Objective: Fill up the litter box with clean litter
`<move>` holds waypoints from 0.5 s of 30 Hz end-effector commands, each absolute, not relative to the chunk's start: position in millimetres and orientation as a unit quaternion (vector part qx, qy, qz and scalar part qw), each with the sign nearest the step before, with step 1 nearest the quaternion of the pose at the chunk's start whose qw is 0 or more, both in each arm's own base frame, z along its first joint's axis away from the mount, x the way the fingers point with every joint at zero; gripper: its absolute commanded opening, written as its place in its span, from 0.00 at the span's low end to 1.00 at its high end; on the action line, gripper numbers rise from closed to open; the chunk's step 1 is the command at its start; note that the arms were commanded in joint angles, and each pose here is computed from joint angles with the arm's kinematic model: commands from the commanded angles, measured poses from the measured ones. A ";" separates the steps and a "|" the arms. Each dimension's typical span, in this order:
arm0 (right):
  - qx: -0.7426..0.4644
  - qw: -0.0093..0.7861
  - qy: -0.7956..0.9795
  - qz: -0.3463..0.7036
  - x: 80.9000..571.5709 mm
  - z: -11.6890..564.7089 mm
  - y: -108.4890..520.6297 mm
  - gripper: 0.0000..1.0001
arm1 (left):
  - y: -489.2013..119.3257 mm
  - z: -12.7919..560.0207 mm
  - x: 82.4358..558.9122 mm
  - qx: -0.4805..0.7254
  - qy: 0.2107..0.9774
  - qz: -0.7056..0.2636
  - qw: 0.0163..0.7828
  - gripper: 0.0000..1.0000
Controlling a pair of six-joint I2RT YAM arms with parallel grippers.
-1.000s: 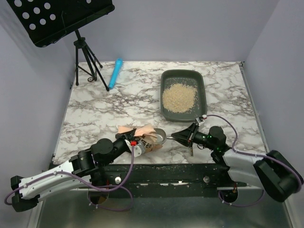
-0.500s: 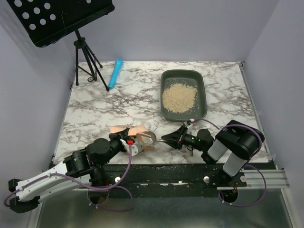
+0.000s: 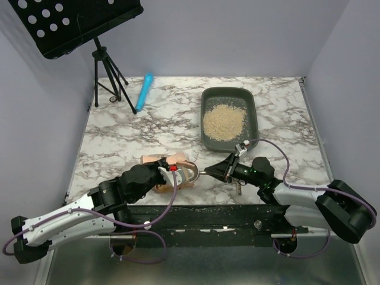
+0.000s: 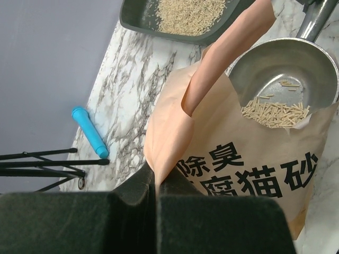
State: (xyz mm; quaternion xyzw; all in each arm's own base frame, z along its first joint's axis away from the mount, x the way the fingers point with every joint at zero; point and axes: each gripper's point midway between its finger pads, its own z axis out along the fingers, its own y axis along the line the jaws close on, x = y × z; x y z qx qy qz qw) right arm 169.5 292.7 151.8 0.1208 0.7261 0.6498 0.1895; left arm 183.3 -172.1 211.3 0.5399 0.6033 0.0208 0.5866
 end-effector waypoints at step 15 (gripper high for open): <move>0.149 0.232 0.776 0.568 168.7 155.7 255.9 0.00 | -176.3 226.5 189.0 0.450 0.590 -0.020 0.670 0.00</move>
